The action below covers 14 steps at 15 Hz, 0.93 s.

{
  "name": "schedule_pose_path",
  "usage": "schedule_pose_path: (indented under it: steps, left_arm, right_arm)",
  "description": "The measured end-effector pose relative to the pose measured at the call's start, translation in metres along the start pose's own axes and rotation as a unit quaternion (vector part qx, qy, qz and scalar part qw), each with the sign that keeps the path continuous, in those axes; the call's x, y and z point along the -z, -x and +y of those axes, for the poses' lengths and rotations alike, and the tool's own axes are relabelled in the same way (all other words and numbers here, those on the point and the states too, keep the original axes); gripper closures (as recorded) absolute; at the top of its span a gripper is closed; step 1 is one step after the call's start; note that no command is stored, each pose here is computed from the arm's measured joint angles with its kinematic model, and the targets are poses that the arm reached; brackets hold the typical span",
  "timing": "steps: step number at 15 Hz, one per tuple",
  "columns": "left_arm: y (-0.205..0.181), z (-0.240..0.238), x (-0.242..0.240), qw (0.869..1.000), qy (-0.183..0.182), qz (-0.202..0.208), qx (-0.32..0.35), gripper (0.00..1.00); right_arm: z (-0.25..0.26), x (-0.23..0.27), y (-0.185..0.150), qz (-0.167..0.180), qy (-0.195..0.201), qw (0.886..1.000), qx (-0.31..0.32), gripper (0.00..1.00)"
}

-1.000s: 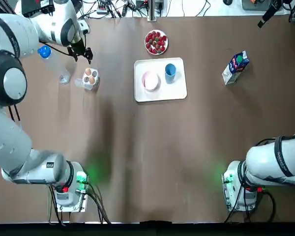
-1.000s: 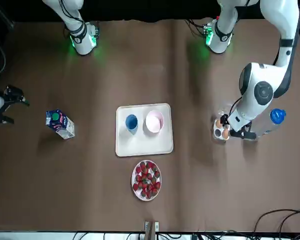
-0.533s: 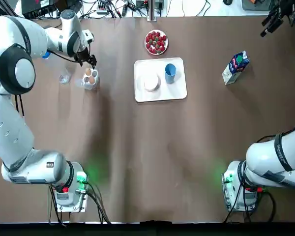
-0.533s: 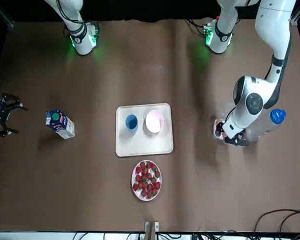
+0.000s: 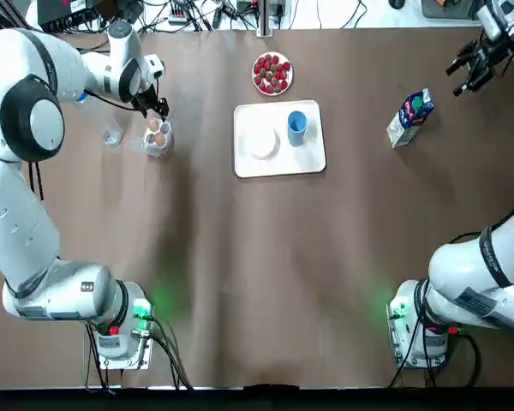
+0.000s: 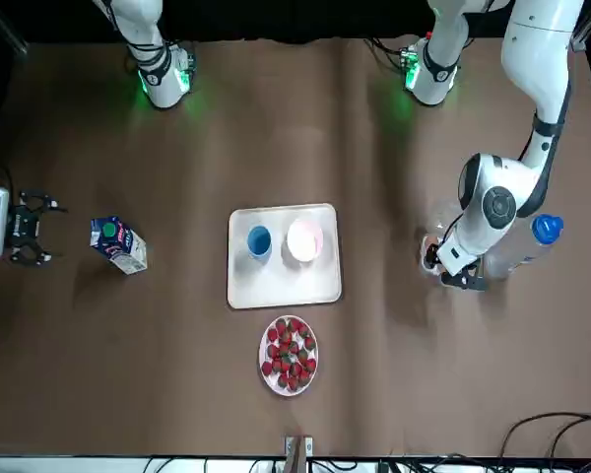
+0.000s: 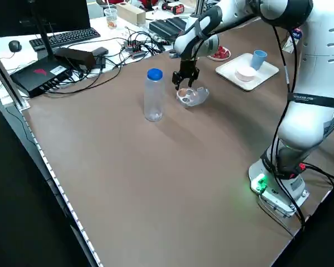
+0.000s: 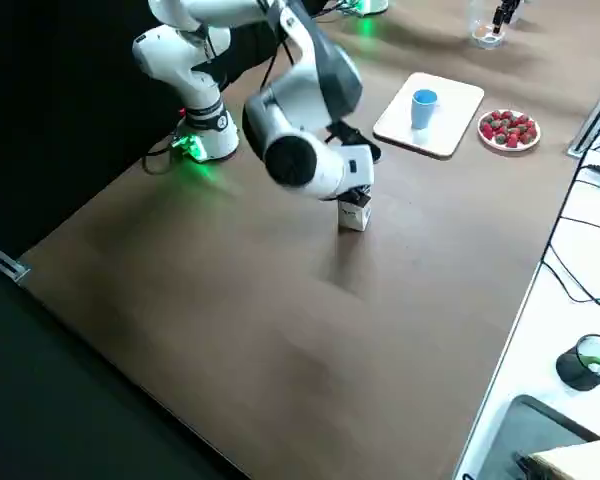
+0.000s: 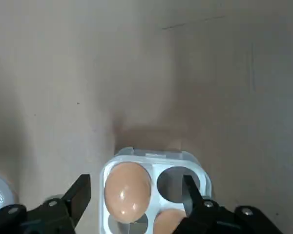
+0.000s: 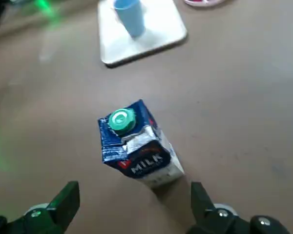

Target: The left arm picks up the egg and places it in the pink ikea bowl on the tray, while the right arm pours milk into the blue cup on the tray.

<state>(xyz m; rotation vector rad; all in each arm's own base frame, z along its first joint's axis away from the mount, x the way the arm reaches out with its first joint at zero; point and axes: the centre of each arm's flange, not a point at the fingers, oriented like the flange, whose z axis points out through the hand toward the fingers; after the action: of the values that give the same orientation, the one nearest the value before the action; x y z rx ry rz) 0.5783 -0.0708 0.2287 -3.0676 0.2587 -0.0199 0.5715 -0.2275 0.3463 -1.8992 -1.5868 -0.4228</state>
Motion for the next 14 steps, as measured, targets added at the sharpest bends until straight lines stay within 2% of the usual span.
schedule_pose_path:
  steps: [5, 9, 12, 14]
  left_arm:
    - [0.005, -0.006, -0.005, 1.000, 0.000, -0.007, 0.005, 0.23]
    - [0.010, -0.013, -0.011, 1.000, 0.001, -0.014, 0.012, 0.24]
    - [0.011, -0.012, -0.011, 1.000, 0.001, -0.014, 0.011, 0.28]
    - [0.010, -0.011, -0.011, 1.000, 0.001, -0.013, 0.010, 0.31]
  right_arm:
    - [0.012, -0.025, 0.019, 0.031, -0.016, 0.997, 0.066, 0.00]
    - [0.021, -0.039, 0.042, 0.081, 0.007, 0.987, 0.136, 0.00]
    - [0.023, -0.051, 0.070, 0.107, 0.012, 0.982, 0.155, 0.00]
    - [0.024, -0.062, 0.077, 0.121, 0.004, 0.980, 0.155, 0.00]
